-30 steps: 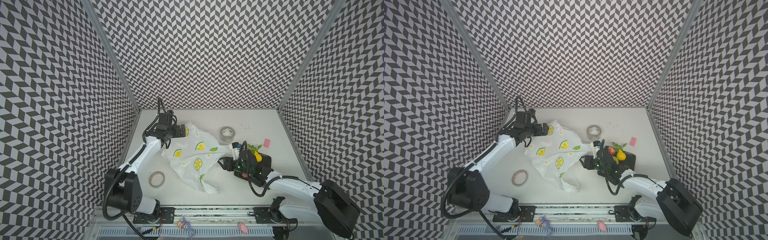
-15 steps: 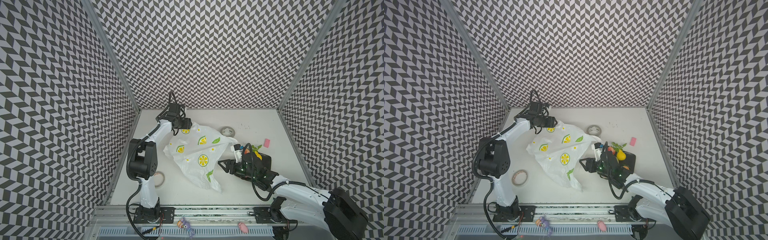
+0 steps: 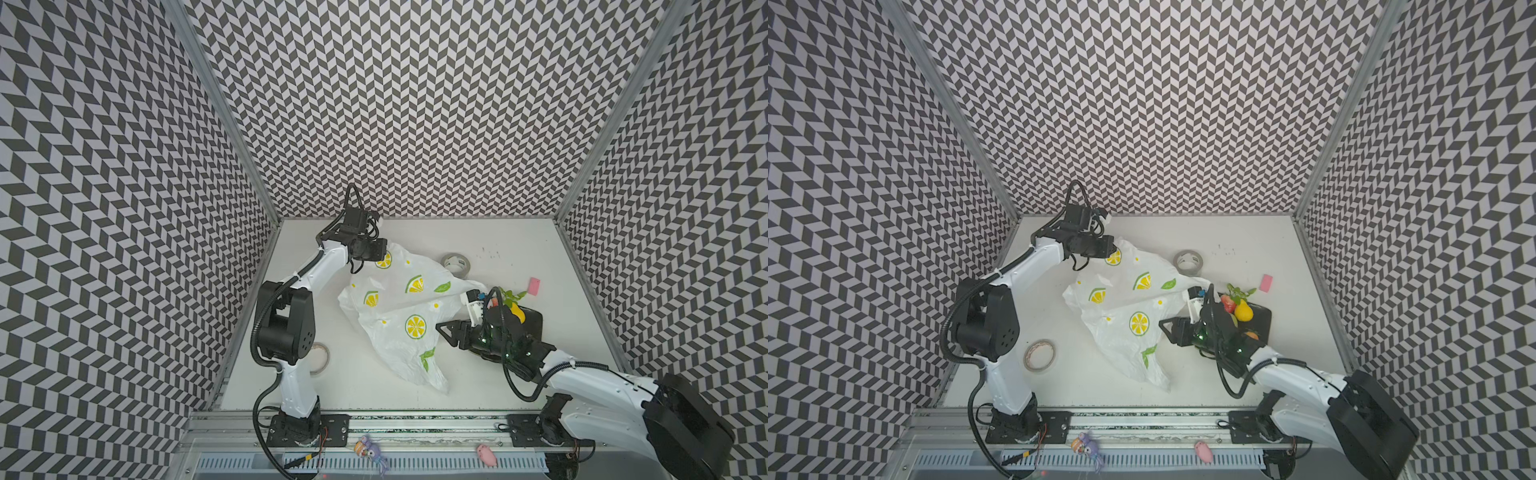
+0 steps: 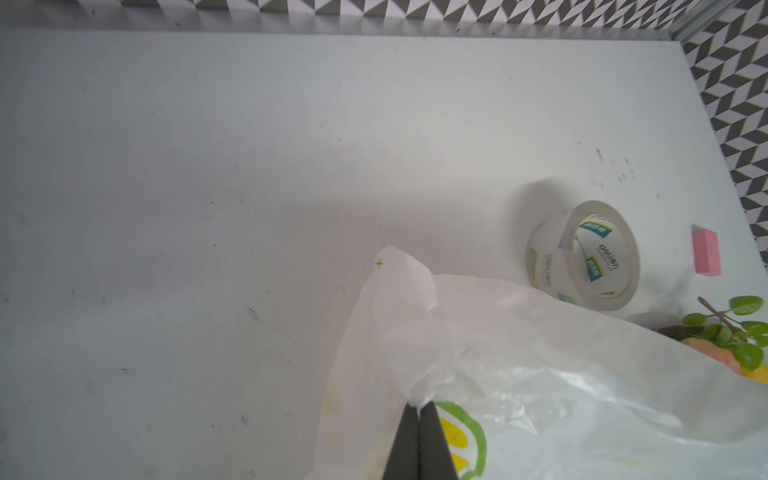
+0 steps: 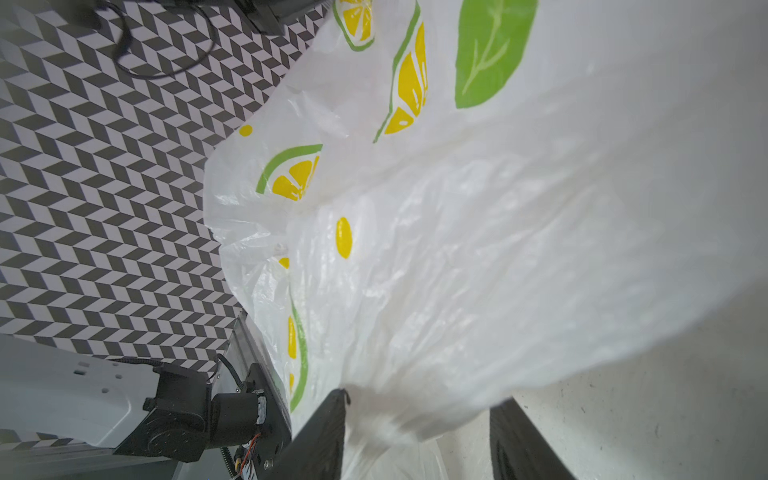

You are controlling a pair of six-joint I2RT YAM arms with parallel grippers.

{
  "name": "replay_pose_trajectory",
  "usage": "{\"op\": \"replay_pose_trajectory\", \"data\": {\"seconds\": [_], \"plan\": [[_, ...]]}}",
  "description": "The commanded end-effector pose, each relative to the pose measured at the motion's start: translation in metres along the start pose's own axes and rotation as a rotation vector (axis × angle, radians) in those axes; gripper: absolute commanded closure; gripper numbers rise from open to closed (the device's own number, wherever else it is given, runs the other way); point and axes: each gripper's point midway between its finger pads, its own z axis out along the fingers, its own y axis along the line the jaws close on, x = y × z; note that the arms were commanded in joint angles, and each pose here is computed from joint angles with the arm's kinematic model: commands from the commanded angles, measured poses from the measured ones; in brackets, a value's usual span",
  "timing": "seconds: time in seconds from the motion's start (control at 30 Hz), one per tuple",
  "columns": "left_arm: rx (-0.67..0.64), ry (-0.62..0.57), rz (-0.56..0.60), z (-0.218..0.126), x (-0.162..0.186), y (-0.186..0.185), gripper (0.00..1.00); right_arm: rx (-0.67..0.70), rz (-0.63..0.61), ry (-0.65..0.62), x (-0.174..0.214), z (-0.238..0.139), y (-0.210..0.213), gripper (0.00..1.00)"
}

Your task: Take the fake fruits out of the plastic bag

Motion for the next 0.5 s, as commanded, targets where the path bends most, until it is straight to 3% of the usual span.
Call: {"op": "replay_pose_trajectory", "data": {"seconds": [0.0,0.23,0.43,0.47], "plan": [[-0.004,-0.079,0.056,-0.035,-0.016,-0.021,1.0,0.003,-0.003,-0.018,-0.003,0.001,0.0,0.45],[-0.07,-0.132,0.058,-0.058,-0.018,-0.015,1.0,0.009,0.002,-0.009,-0.003,0.005,-0.001,0.46],[-0.12,-0.015,0.031,-0.019,0.01,0.008,1.0,0.018,0.003,0.001,-0.002,0.012,-0.004,0.45],[-0.134,-0.007,0.025,-0.015,0.011,0.012,0.93,0.024,0.003,0.003,-0.002,0.013,-0.005,0.45]]}}
